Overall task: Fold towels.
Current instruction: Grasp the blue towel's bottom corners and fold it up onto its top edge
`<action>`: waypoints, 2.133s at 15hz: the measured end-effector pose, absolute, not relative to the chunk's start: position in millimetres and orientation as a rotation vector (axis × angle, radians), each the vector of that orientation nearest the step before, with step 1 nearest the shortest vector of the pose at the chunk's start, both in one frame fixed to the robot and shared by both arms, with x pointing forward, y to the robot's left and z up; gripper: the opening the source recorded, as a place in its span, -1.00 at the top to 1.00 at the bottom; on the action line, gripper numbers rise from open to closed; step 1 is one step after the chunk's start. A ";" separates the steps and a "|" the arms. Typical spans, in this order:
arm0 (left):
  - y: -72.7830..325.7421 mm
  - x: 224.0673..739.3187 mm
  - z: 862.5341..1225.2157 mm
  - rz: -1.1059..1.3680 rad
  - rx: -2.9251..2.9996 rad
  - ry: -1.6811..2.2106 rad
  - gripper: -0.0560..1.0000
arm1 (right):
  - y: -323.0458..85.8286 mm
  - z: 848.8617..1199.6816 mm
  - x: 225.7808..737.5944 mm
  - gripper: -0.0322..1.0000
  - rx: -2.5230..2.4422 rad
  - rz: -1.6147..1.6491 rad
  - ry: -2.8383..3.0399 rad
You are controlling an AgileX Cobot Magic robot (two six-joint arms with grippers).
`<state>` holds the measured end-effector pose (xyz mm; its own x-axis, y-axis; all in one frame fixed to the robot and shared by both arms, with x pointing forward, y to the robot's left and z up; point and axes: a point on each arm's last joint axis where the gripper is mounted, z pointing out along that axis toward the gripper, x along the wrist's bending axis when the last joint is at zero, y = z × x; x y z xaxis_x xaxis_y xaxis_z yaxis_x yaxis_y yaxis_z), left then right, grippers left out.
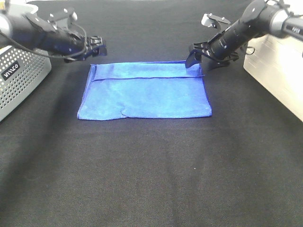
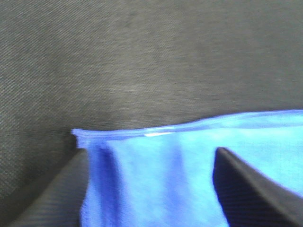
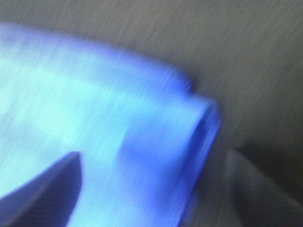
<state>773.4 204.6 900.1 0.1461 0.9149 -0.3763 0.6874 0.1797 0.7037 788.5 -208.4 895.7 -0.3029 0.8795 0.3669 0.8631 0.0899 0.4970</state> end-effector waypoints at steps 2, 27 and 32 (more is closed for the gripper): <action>215.9 768.4 911.3 0.224 1.594 1.595 -0.40 | -207.0 917.0 780.8 -0.64 1.868 1.006 2.352; 202.3 657.0 863.8 -0.111 1.616 2.044 -0.33 | -218.6 880.3 690.0 -0.53 2.334 0.656 2.373; 197.8 658.7 861.7 -0.102 1.596 2.049 -0.06 | -199.8 874.2 690.8 -0.07 2.315 0.711 2.384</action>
<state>658.7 197.8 861.7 -0.1566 0.8786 -0.4511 0.9190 0.2970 0.2595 690.8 -199.8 874.2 -0.0543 0.8870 0.4586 0.9933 0.0011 0.1154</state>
